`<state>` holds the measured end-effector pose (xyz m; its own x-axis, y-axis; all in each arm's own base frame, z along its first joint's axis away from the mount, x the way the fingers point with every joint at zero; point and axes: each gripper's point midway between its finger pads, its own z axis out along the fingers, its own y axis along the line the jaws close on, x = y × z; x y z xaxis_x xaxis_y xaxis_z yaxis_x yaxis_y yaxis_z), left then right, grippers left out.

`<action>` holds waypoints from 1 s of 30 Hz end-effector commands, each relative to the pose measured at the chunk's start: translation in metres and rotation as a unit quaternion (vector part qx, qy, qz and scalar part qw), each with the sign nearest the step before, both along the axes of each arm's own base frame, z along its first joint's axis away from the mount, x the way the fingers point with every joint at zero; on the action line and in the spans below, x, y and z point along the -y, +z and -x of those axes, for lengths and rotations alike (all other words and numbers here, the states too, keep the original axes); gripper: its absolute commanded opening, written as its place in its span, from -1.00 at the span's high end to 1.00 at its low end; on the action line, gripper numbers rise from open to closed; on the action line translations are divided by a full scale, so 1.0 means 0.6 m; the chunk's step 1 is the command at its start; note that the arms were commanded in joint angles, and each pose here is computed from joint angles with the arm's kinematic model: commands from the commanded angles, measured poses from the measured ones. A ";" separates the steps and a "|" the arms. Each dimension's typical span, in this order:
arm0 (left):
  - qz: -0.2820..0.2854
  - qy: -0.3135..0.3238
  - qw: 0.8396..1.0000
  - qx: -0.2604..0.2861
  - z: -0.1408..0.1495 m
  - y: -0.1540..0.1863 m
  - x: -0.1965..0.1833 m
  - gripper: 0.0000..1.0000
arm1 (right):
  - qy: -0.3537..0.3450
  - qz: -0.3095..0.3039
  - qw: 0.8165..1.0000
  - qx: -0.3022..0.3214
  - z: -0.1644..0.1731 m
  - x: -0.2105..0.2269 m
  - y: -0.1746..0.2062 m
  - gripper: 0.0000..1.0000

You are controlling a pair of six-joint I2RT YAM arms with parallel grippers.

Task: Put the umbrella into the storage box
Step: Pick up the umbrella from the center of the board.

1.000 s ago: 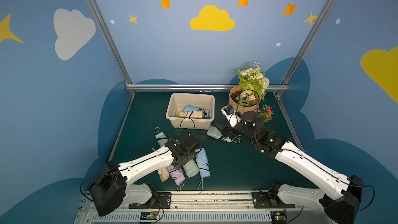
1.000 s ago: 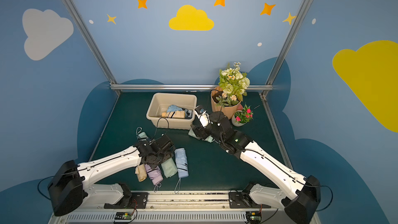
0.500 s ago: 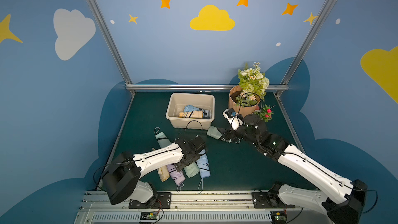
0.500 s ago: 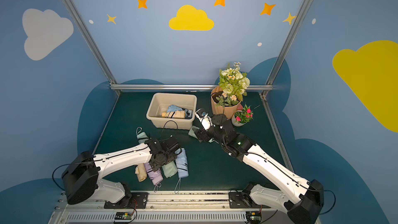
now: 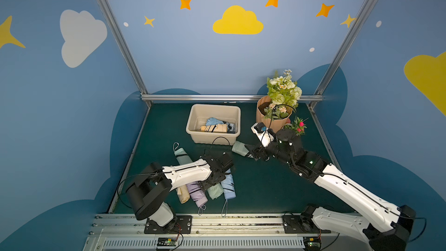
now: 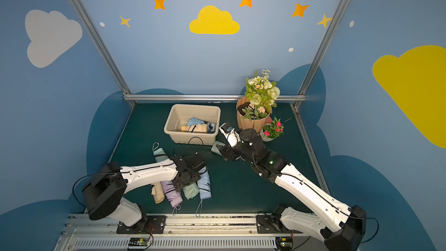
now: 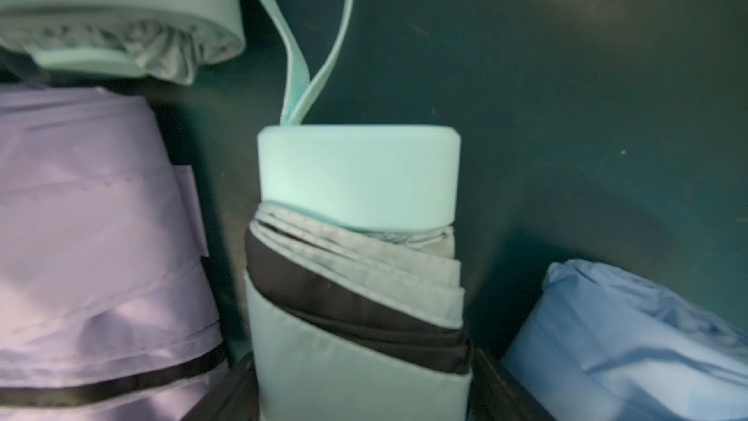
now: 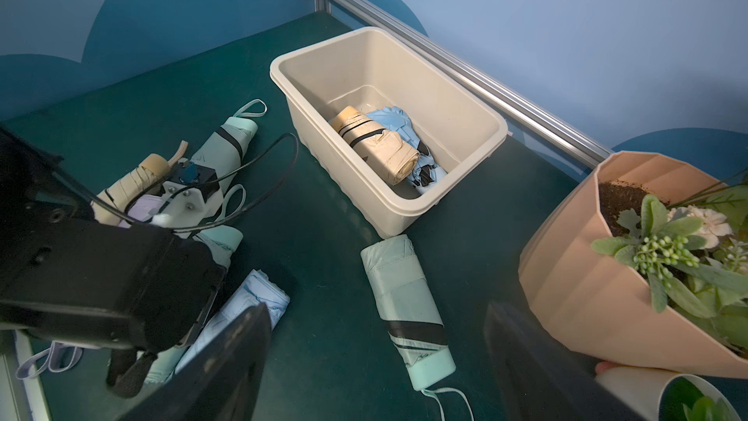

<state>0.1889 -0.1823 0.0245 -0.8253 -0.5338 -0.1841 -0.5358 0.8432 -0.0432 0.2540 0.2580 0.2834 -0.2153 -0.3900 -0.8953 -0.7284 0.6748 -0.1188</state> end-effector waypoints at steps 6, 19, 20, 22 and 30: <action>0.009 0.030 0.999 -0.022 0.026 -0.018 -0.010 -0.41 | 0.005 -0.003 1.000 -0.002 0.009 0.006 0.001 -0.77; -0.009 0.030 0.999 0.019 0.009 0.043 -0.028 -0.05 | 0.003 -0.006 1.000 -0.003 0.007 0.005 -0.003 -0.77; -0.010 0.030 0.999 0.026 0.006 0.053 -0.029 -0.05 | 0.003 -0.006 1.000 -0.003 0.007 0.004 -0.003 -0.77; -0.012 0.030 0.999 0.043 0.000 0.077 -0.035 -0.03 | 0.002 -0.007 1.000 -0.002 0.004 0.003 -0.003 -0.77; 0.017 0.055 0.987 0.152 -0.034 0.184 -0.055 0.00 | -0.008 -0.007 1.000 0.008 -0.010 -0.003 0.000 -0.77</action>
<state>0.2010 -0.1648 0.1088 -0.7285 -0.6137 -0.3043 -0.5777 0.7892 -0.2085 0.2542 0.2585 0.2805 -0.2163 -0.3897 -0.8952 -0.7293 0.6741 -0.1173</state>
